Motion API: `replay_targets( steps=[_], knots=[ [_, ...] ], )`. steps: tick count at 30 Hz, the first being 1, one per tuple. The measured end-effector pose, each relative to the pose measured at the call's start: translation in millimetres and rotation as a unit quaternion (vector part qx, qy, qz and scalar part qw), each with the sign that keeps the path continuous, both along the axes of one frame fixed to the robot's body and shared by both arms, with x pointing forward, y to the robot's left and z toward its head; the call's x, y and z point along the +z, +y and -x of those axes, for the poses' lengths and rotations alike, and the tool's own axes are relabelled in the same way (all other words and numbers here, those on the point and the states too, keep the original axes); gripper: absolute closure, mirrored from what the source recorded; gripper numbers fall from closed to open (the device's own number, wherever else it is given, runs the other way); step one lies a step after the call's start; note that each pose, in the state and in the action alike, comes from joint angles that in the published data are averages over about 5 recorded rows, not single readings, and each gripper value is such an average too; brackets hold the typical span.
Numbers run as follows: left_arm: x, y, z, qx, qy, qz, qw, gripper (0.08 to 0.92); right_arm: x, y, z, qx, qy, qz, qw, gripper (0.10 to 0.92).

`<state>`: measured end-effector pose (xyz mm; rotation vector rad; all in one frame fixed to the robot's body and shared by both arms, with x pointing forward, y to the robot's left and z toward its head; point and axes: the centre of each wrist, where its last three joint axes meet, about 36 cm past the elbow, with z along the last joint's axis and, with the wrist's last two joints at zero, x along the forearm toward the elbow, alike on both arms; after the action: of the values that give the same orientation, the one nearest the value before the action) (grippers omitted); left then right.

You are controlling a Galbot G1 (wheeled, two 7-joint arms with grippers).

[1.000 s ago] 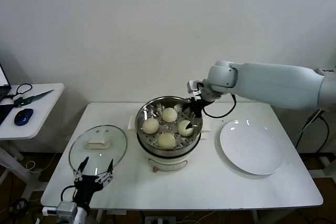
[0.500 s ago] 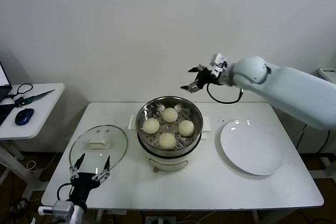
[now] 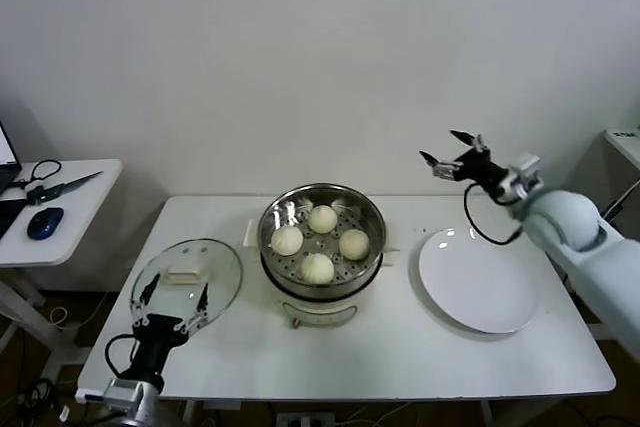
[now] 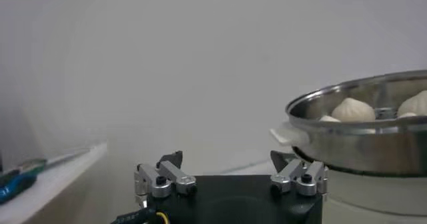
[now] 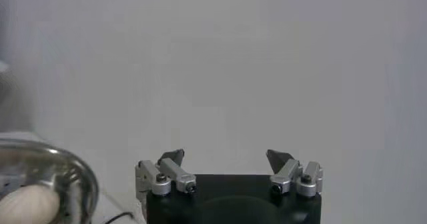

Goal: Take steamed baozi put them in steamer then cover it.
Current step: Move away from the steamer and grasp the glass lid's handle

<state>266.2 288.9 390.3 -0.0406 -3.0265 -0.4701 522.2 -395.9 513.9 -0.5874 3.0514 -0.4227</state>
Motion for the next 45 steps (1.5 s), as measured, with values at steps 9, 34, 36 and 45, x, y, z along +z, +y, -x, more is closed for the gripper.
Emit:
replay_targets(
  steps=[9,34,36,45],
  knots=[
    [-3,14,-4,0.007,-0.025,-0.181,0.983,0.177,-110,-32,109,-0.08,-0.006,-0.058,0.995,0.2],
    [-106,54,-64,0.006,0.032,-0.64,0.768,0.177,-235,24,284,-0.166,0.033,-0.101,0.98,0.2],
    [-112,55,-71,0.008,0.036,-0.647,0.761,0.177,-236,27,288,-0.169,0.033,-0.103,0.98,0.2],
    [-133,61,-101,0.014,0.048,-0.658,0.751,0.177,-242,32,303,-0.176,0.036,-0.103,0.978,0.2]
  ],
)
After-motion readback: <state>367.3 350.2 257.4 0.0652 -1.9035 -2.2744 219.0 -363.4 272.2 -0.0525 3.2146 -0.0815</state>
